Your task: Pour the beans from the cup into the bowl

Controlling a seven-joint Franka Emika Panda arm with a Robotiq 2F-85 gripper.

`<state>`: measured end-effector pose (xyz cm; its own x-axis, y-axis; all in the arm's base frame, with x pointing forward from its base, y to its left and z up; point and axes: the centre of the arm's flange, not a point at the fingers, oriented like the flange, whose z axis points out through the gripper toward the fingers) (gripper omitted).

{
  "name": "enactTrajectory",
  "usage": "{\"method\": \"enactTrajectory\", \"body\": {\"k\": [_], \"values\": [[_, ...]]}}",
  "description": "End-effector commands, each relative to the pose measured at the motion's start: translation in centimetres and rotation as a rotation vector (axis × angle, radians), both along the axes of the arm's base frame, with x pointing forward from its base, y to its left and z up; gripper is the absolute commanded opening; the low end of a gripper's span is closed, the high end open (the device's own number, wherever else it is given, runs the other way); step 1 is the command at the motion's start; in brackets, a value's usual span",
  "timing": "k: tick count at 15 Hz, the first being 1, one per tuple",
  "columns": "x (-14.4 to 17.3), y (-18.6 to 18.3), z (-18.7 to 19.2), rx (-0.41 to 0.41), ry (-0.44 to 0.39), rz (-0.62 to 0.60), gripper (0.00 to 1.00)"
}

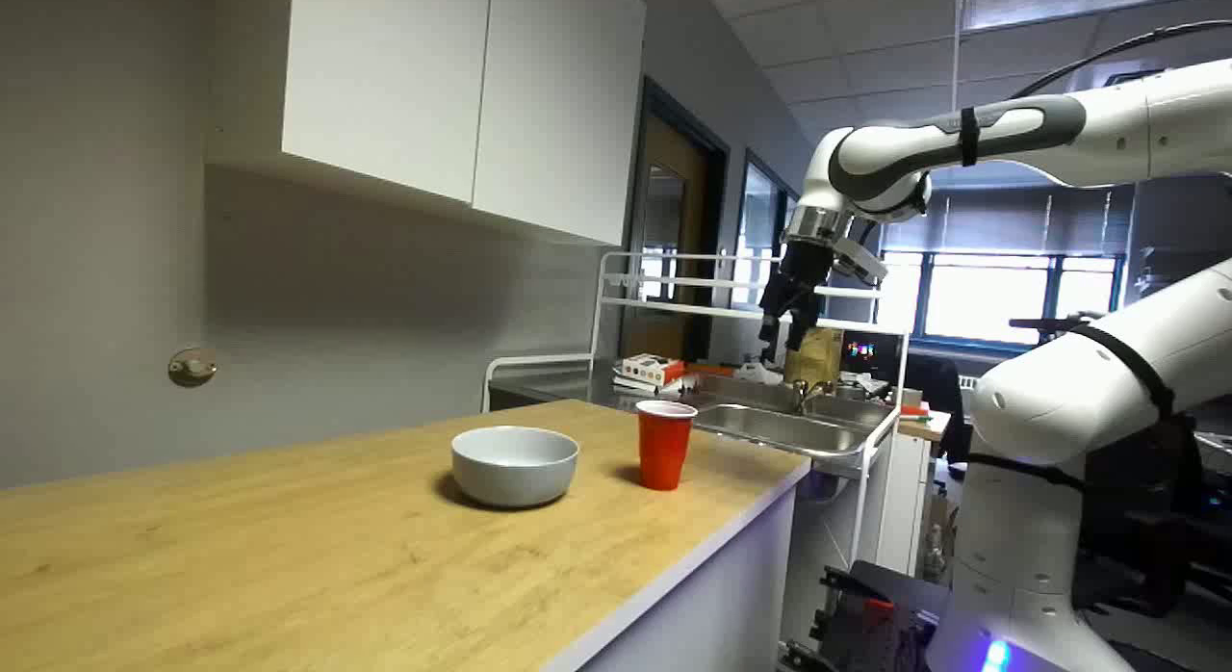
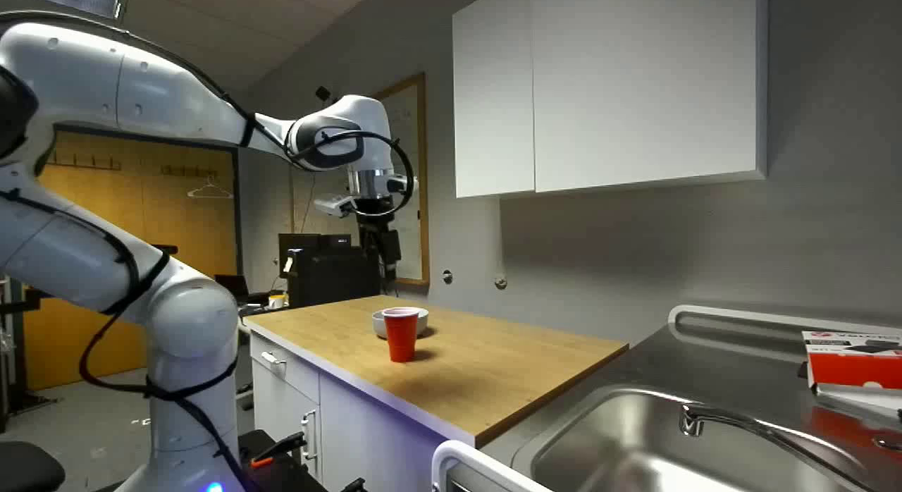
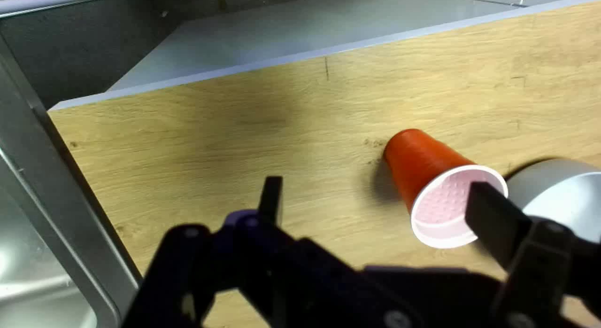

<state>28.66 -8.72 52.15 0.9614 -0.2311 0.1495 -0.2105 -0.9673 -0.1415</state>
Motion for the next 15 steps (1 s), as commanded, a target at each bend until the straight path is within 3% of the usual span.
{"method": "enactTrajectory", "body": {"k": [1,15], "values": [[0.00,-0.01,0.04,0.000,-0.001,0.000,1.00],[0.97,0.31,0.00,0.006,-0.007,-0.002,1.00]]}}
